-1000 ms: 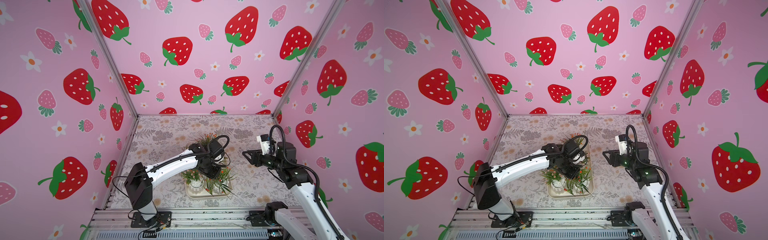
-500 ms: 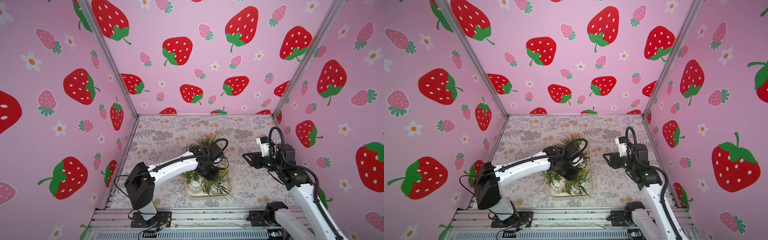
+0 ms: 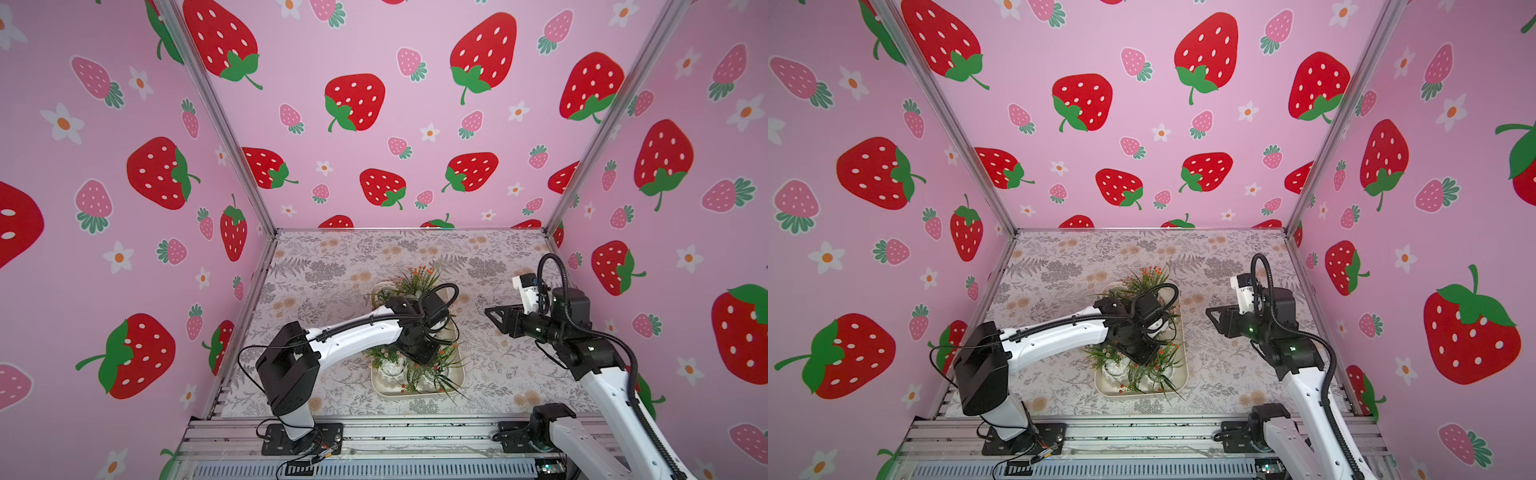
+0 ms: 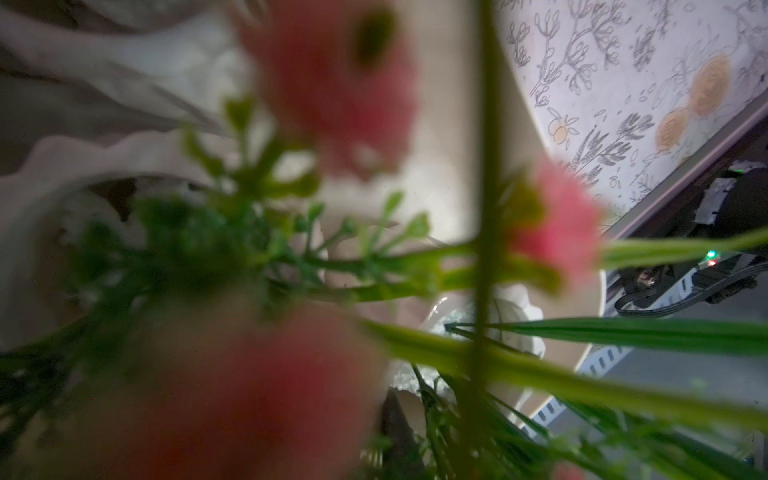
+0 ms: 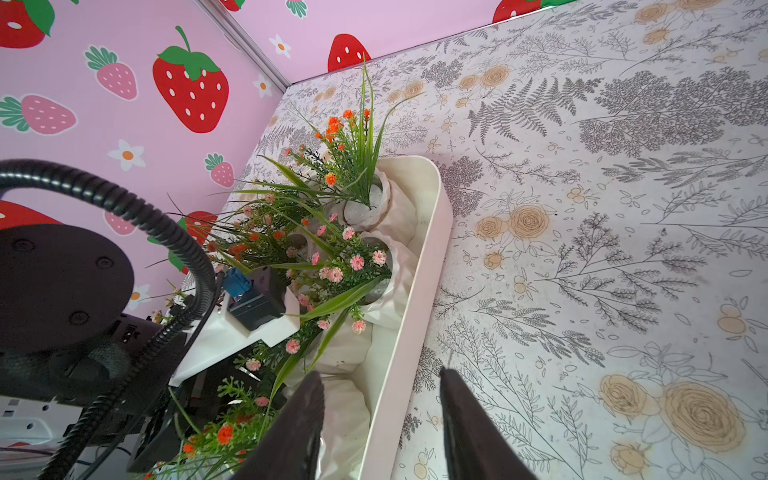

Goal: Put the potted gypsophila into the storage box
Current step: Place the baby's breath potted plant at the storage box, then reset both arms

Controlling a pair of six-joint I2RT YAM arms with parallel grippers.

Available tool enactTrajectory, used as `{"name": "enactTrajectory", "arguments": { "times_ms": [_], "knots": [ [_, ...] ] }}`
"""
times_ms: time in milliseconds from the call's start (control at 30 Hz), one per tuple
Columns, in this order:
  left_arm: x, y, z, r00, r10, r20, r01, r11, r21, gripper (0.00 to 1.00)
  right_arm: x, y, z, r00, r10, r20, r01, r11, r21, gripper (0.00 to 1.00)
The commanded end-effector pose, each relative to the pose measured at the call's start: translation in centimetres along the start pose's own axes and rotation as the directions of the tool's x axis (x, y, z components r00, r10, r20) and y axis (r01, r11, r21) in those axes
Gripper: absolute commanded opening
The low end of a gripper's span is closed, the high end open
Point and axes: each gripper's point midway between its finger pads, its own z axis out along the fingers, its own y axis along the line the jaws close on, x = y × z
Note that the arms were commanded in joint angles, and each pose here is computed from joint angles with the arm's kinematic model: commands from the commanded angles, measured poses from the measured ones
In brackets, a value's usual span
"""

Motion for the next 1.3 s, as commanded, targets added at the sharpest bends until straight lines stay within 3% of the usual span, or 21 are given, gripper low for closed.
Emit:
{"name": "enactTrajectory", "arguments": {
  "times_ms": [0,400,867,967,1067,1200,1267],
  "knots": [
    [-0.4,-0.2,-0.3,1.0,0.004,0.02,-0.004,1.0,-0.002,0.24,0.0,-0.1,-0.2,1.0,-0.005,0.001,0.005,1.0,0.006,0.47],
    [-1.8,-1.7,-4.2,0.99,0.039,0.133,-0.044,0.998,0.038,0.44,-0.5,0.1,-0.5,1.0,-0.017,0.012,0.017,1.0,0.01,0.48],
    [-2.5,-3.6,-13.3,0.931,0.115,0.346,-0.148,0.987,0.069,0.45,-1.6,0.1,-0.3,0.999,-0.027,0.026,0.027,1.0,0.016,0.48],
    [-3.3,-2.9,-16.2,0.883,0.126,0.452,-0.154,0.988,0.025,0.45,-2.1,-0.1,-0.2,0.999,-0.032,0.042,0.031,0.999,0.025,0.49],
    [-4.8,-0.9,-19.6,0.797,0.109,0.594,-0.106,0.994,-0.041,0.46,-3.0,-0.7,0.0,0.996,-0.034,0.076,0.03,0.998,0.054,0.51],
    [-5.8,4.3,-23.5,0.627,0.053,0.777,0.044,0.994,-0.103,0.51,-4.3,-2.3,0.3,0.992,-0.036,0.121,0.019,0.99,0.138,0.51],
    [-5.8,7.8,-25.1,0.534,-0.015,0.845,0.157,0.984,-0.082,0.53,-5.0,-3.4,0.5,0.988,-0.053,0.145,0.025,0.982,0.187,0.56]
  ]
}}
